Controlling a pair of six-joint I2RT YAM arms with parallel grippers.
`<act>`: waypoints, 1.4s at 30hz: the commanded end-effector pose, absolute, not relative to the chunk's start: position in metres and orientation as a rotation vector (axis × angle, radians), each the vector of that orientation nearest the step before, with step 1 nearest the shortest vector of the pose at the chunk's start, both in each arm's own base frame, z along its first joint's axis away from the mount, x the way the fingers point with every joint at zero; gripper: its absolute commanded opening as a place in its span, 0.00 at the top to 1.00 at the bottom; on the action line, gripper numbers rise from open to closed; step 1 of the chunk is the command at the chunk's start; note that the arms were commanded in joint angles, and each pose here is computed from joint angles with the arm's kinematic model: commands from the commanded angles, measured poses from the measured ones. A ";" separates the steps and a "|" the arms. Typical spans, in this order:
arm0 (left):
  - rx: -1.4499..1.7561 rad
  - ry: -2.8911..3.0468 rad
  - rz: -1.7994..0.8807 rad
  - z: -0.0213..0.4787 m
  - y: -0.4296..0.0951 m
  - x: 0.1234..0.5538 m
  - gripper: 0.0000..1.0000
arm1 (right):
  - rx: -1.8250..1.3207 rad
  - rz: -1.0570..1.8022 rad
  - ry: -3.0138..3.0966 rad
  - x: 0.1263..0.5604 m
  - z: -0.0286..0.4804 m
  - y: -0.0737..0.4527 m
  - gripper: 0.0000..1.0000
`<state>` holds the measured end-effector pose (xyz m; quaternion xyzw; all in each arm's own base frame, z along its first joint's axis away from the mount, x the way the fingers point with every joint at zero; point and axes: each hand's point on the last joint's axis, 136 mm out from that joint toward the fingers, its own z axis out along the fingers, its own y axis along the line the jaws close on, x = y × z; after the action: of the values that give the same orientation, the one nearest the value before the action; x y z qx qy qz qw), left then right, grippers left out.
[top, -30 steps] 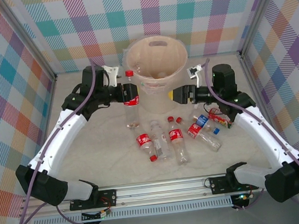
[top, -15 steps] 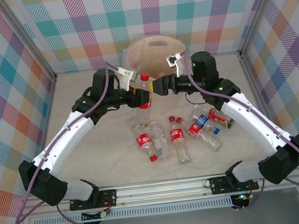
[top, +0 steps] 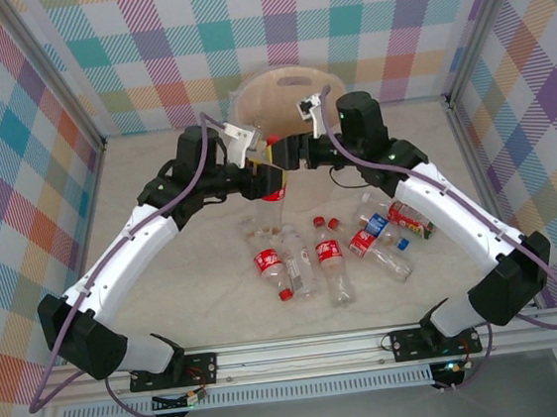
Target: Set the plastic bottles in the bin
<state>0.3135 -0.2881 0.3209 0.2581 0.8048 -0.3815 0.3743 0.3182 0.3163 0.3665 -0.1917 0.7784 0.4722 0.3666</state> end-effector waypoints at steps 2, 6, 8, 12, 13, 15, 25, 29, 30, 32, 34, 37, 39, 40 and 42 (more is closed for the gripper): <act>0.670 1.989 -1.030 0.343 -0.297 0.311 0.65 | -0.514 1.258 1.952 0.323 0.376 0.329 0.33; 0.688 1.986 -1.036 0.342 -0.298 0.309 0.65 | -0.504 1.262 1.947 0.327 0.375 0.331 0.39; 0.698 1.983 -1.039 0.341 -0.298 0.307 0.65 | -0.489 1.247 1.954 0.329 0.373 0.329 0.42; 0.704 1.982 -1.037 0.340 -0.299 0.307 0.65 | -0.487 1.246 1.953 0.330 0.373 0.330 0.50; 0.698 1.984 -1.035 0.340 -0.300 0.309 0.65 | -0.488 1.246 1.957 0.329 0.373 0.330 0.51; 0.691 1.981 -1.037 0.340 -0.300 0.310 0.65 | -0.487 1.240 1.962 0.329 0.372 0.328 0.54; 0.667 1.973 -1.055 0.339 -0.300 0.310 0.50 | -0.501 1.188 1.966 0.327 0.373 0.322 0.63; 0.636 1.951 -1.018 0.343 -0.292 0.309 0.15 | -0.502 1.161 1.954 0.330 0.382 0.321 0.66; 0.643 1.923 -1.013 0.347 -0.292 0.309 0.04 | -0.506 1.154 1.951 0.330 0.384 0.321 0.66; 0.665 1.889 -1.013 0.350 -0.292 0.306 0.00 | -0.499 1.120 1.951 0.333 0.389 0.318 0.68; 0.686 1.848 -1.027 0.356 -0.290 0.300 0.00 | -0.495 1.095 1.952 0.335 0.395 0.315 0.69; 0.690 1.787 -1.007 0.371 -0.281 0.289 0.00 | -0.510 1.084 1.920 0.335 0.415 0.314 0.69; 0.664 1.780 -0.987 0.380 -0.271 0.286 0.00 | -0.526 1.068 1.887 0.338 0.430 0.315 0.70; 0.644 1.766 -0.985 0.386 -0.266 0.287 0.00 | -0.535 1.053 1.865 0.340 0.439 0.315 0.70; 0.596 1.715 -0.999 0.403 -0.258 0.291 0.00 | -0.539 1.035 1.820 0.344 0.459 0.312 0.70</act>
<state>0.2901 -0.2692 0.3690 0.2547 0.7466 -0.4074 0.4601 0.3396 0.3159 0.4382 -0.2059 0.7544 0.4389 0.4425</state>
